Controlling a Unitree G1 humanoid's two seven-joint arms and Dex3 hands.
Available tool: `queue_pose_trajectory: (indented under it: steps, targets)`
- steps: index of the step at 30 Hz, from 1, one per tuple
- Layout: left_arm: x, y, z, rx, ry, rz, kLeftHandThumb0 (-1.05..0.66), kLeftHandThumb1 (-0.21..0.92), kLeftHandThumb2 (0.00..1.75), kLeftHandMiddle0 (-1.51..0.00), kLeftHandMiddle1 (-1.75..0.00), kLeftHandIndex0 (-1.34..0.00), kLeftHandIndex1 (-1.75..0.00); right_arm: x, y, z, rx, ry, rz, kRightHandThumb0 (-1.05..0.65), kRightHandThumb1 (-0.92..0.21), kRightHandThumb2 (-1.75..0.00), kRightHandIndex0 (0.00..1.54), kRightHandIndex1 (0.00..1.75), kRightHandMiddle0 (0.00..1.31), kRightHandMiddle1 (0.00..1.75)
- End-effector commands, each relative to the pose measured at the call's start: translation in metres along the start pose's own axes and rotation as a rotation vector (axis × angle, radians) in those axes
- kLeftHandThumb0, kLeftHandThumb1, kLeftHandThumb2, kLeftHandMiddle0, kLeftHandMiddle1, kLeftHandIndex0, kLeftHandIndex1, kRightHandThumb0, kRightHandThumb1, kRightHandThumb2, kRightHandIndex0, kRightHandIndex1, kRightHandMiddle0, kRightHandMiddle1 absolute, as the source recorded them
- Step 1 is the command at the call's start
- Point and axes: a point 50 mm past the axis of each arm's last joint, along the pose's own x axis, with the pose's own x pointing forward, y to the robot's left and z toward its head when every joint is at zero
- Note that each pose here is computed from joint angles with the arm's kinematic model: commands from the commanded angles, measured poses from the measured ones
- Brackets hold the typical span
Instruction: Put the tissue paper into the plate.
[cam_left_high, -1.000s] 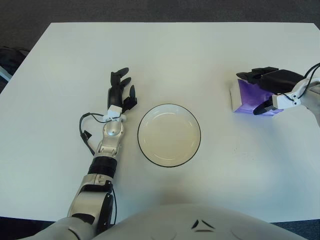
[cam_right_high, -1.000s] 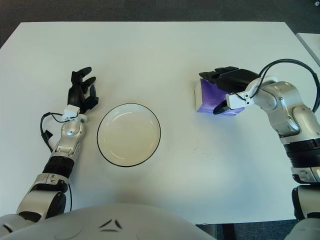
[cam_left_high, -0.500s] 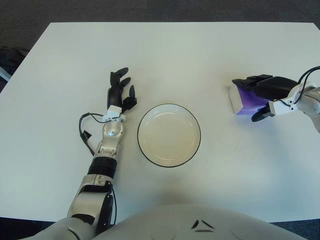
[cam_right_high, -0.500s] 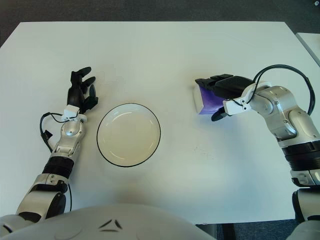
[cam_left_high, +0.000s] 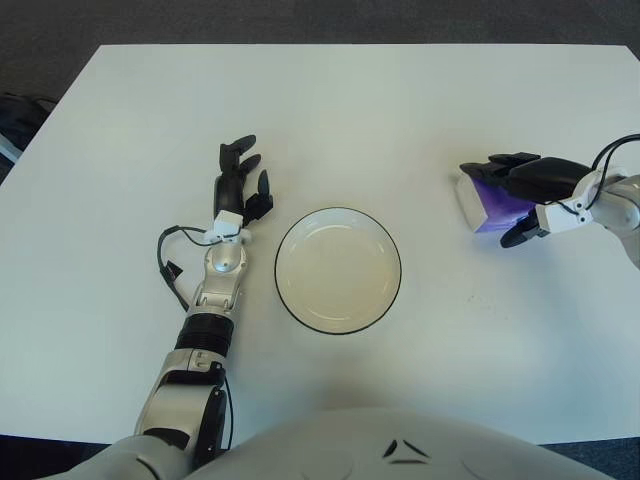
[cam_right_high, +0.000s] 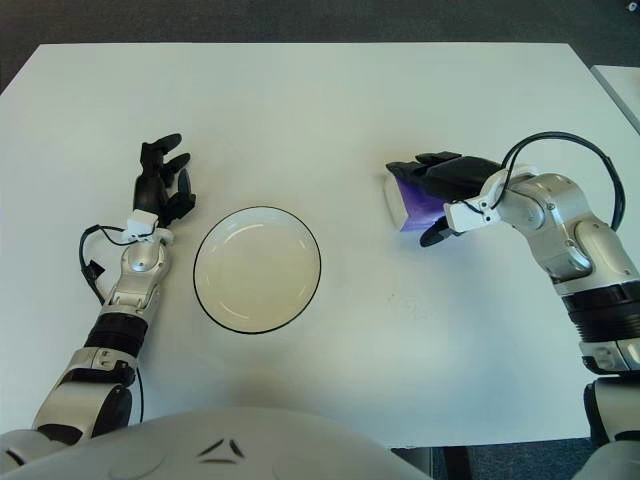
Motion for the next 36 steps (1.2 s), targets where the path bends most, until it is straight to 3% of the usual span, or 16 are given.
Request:
queue_pose_trajectory:
  steps: [1, 16, 36]
  targets:
    - [-0.044, 0.004, -0.045, 0.038, 0.218, -0.012, -0.67, 0.92, 0.76, -0.26, -0.65, 0.00, -0.92, 0.015, 0.038, 0.004, 0.046, -0.032, 0.072, -1.05, -0.92, -0.32, 0.00, 0.00, 0.00, 0.00]
    - [-0.043, 0.006, -0.045, 0.034, 0.218, -0.008, -0.67, 0.92, 0.78, -0.26, -0.65, 0.00, -0.93, 0.020, 0.042, 0.007, 0.051, -0.075, 0.009, -1.05, -0.92, -0.45, 0.00, 0.00, 0.00, 0.00]
    - [-0.043, 0.011, -0.046, 0.031, 0.217, 0.001, -0.68, 0.92, 0.78, -0.27, -0.66, 0.00, -0.96, 0.030, 0.053, 0.010, 0.035, -0.071, -0.014, -1.05, -0.92, -0.42, 0.00, 0.00, 0.00, 0.00]
